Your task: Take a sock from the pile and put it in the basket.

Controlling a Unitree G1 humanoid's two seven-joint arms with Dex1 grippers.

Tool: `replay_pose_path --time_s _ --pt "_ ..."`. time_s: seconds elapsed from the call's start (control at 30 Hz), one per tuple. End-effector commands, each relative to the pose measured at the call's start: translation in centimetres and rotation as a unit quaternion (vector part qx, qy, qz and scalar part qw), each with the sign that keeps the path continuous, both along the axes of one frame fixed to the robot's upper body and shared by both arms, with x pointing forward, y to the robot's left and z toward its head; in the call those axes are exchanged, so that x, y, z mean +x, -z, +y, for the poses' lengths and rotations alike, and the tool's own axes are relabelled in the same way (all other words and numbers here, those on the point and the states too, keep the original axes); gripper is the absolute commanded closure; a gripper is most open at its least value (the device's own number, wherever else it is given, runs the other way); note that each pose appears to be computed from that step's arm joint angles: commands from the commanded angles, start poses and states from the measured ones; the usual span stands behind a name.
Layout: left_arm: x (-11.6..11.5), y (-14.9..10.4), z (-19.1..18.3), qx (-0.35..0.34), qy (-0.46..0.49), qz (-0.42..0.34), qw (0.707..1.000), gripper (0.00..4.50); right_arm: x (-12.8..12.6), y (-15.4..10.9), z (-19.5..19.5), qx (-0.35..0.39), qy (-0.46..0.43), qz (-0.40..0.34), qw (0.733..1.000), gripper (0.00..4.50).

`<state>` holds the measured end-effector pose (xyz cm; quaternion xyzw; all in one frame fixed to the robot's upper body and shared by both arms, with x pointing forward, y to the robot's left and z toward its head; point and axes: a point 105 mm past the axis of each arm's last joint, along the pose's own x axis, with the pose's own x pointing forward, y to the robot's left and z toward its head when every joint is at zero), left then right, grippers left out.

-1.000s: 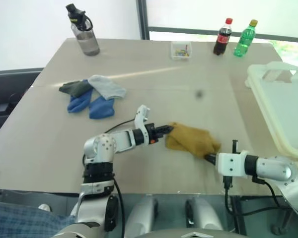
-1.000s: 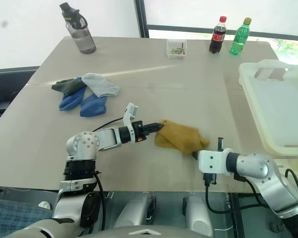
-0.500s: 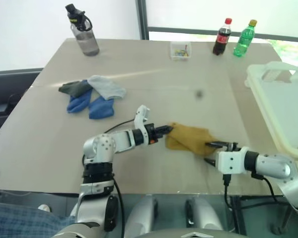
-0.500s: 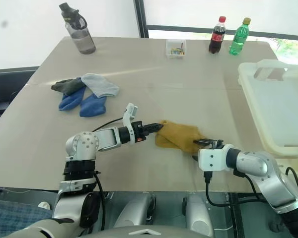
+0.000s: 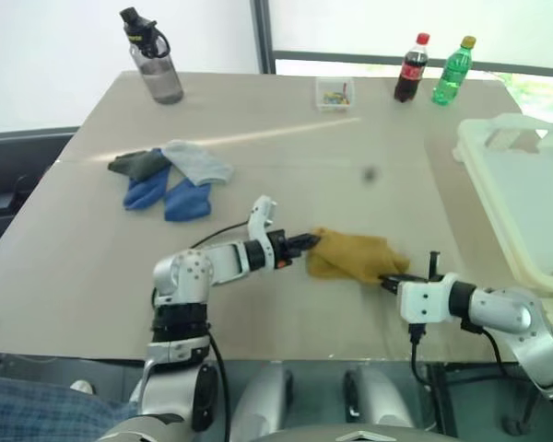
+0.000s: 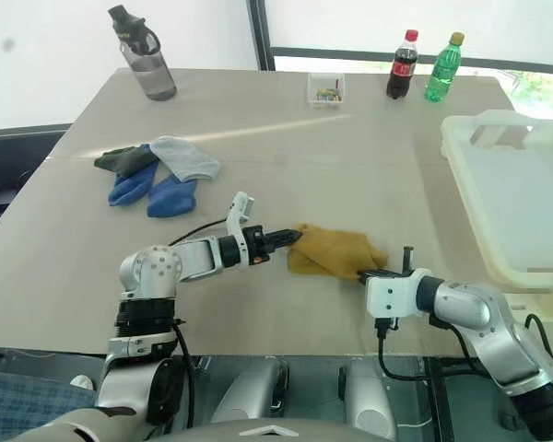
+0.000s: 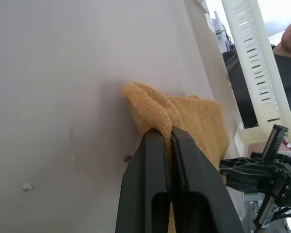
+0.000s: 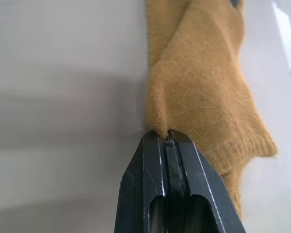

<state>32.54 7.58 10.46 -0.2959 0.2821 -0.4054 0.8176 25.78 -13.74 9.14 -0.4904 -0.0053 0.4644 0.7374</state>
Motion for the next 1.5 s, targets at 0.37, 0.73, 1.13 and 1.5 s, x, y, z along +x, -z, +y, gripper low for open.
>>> replay_pose_path --time_s 0.37,0.73,1.13,1.5 --pt "-4.3 -5.8 0.4 -0.108 0.07 -0.113 0.985 4.5 1.7 -5.0 -1.5 0.023 0.025 -0.124 0.992 4.47" --pt "-4.6 -2.6 0.4 -0.064 0.016 -0.072 0.995 4.5 1.6 -5.4 -2.5 0.023 0.029 -0.118 0.992 4.47" --pt "-5.0 -0.8 -0.5 -0.062 -0.035 -0.066 0.995 4.5 0.9 -4.5 -1.5 0.024 -0.019 -0.06 0.998 4.47" --pt "-4.9 -0.6 -0.4 -0.061 -0.059 -0.081 0.993 4.5 2.1 -3.9 -1.4 0.007 -0.023 -0.065 0.998 4.47"
